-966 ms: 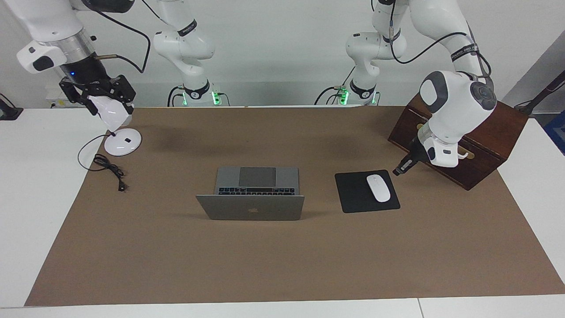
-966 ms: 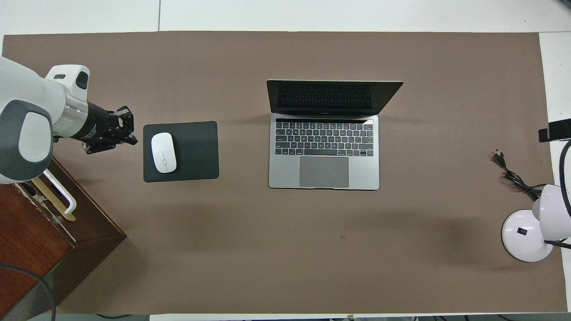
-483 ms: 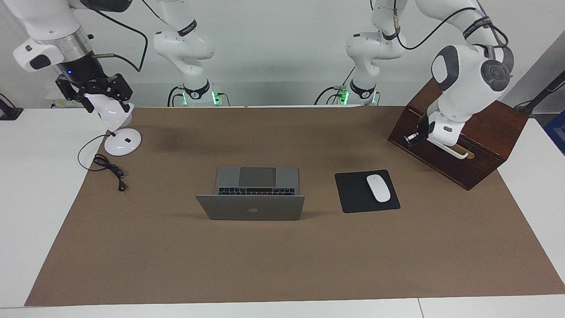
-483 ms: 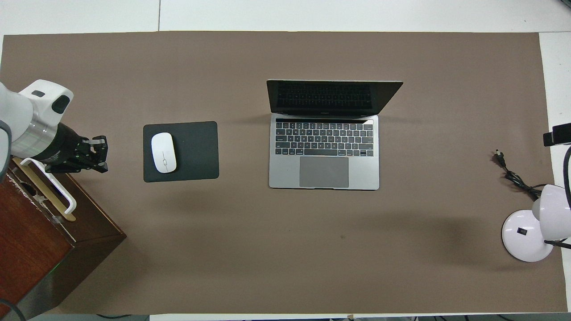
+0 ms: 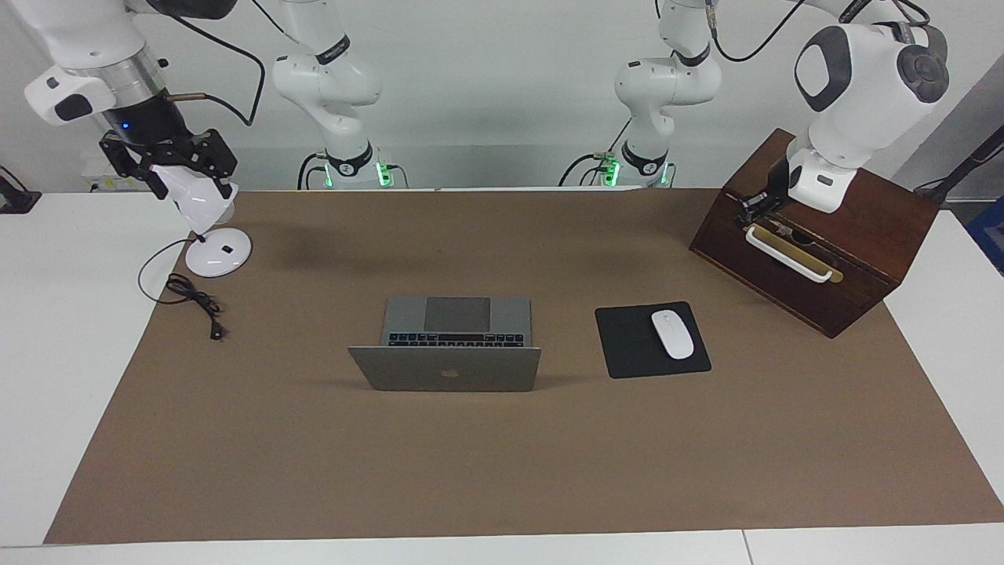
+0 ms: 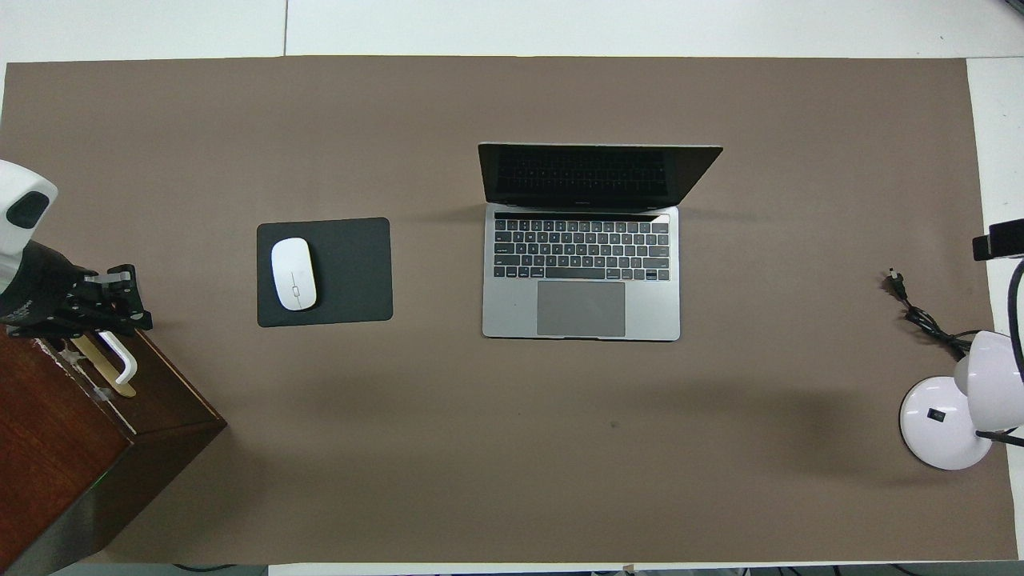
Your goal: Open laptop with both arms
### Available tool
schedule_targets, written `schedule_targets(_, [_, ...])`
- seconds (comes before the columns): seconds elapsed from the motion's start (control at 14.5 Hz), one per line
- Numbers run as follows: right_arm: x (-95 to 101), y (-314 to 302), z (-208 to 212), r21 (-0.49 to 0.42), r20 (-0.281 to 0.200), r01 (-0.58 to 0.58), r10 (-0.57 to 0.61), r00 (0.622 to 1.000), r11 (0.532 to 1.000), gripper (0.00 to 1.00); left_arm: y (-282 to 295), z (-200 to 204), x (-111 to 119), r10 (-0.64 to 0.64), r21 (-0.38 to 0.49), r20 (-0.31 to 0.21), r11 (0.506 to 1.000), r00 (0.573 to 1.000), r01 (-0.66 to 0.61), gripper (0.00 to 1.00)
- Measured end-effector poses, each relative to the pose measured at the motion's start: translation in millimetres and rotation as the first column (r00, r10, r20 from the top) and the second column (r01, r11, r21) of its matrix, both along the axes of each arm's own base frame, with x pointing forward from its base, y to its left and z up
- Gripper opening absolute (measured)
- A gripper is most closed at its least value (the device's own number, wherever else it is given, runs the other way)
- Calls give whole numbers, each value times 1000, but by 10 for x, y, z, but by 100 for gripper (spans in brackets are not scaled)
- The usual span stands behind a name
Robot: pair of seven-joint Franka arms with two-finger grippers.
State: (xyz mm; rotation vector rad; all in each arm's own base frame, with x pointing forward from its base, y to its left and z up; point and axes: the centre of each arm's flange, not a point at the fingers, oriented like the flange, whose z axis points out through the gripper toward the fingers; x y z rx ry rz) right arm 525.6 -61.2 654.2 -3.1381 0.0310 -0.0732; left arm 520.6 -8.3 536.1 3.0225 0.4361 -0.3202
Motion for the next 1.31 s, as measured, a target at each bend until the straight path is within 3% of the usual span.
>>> schedule_targets(0.41, [1, 6, 6, 0, 1, -1, 1, 1000, 1000, 100, -22, -43, 46, -1, 1, 16, 1000, 1000, 1, 94])
schedule_targets(0.48, [1, 6, 5, 0, 1, -1, 1, 1000, 1000, 100, -22, -64, 64, -1, 2, 17, 1000, 1000, 1, 100])
schedule_targets(0.97, [13, 4, -15, 0, -3, -1, 1, 1000, 1000, 100, -188, -277, 240, -28, 4, 21, 1000, 999, 28, 100])
schedule_targets(1.31, [16, 4, -20, 0, -4, -1, 1, 1000, 1000, 100, -196, 77, 327, -31, 4, 80, 1000, 996, 31, 100])
